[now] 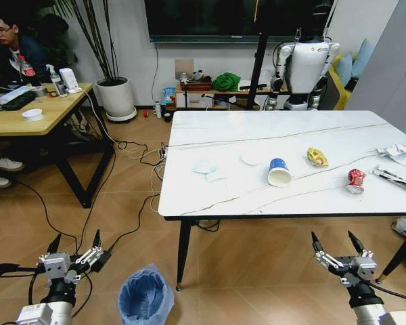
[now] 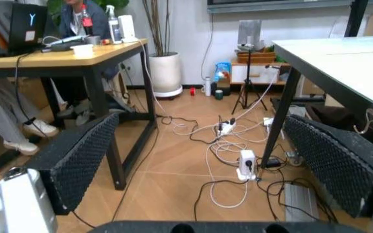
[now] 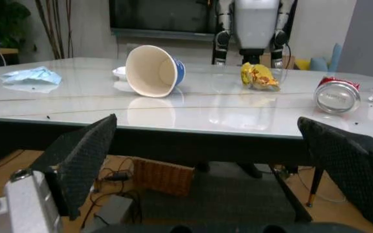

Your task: Pick up the trash bin and place the trash from the table into it.

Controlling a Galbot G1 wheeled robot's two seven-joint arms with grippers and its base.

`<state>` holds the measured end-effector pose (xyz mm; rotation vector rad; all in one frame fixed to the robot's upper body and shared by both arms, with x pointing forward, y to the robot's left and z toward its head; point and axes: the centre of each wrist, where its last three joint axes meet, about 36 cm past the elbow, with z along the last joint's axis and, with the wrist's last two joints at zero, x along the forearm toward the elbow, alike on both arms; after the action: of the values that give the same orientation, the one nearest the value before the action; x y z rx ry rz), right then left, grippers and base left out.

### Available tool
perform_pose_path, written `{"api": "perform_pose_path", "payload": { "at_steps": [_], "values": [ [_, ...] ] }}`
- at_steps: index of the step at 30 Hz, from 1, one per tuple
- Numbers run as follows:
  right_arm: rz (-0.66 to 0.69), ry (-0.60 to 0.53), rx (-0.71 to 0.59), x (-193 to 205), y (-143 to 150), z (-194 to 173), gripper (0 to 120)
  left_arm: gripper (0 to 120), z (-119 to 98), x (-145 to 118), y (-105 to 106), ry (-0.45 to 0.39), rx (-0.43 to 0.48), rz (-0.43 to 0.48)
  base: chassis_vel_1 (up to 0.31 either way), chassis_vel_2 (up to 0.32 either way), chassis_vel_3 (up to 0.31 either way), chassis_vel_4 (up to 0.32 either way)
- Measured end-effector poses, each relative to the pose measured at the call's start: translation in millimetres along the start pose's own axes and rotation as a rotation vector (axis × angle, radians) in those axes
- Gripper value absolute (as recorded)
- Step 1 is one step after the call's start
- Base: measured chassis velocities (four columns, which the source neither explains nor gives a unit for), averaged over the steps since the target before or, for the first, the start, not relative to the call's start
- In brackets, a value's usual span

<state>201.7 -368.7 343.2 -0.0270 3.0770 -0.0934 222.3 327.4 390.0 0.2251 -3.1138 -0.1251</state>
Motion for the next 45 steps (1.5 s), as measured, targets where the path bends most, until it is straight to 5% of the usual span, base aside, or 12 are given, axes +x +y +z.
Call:
{"api": "perform_pose_path", "payload": {
  "at_steps": [45],
  "values": [
    [0.012, -0.002, 0.001, 3.6, 5.2, 4.3, 100, 100, -3.7, 4.4, -4.8, -0.005, 0.057, 0.003, 0.000, 0.000, 0.000, 0.000]
  ]
}}
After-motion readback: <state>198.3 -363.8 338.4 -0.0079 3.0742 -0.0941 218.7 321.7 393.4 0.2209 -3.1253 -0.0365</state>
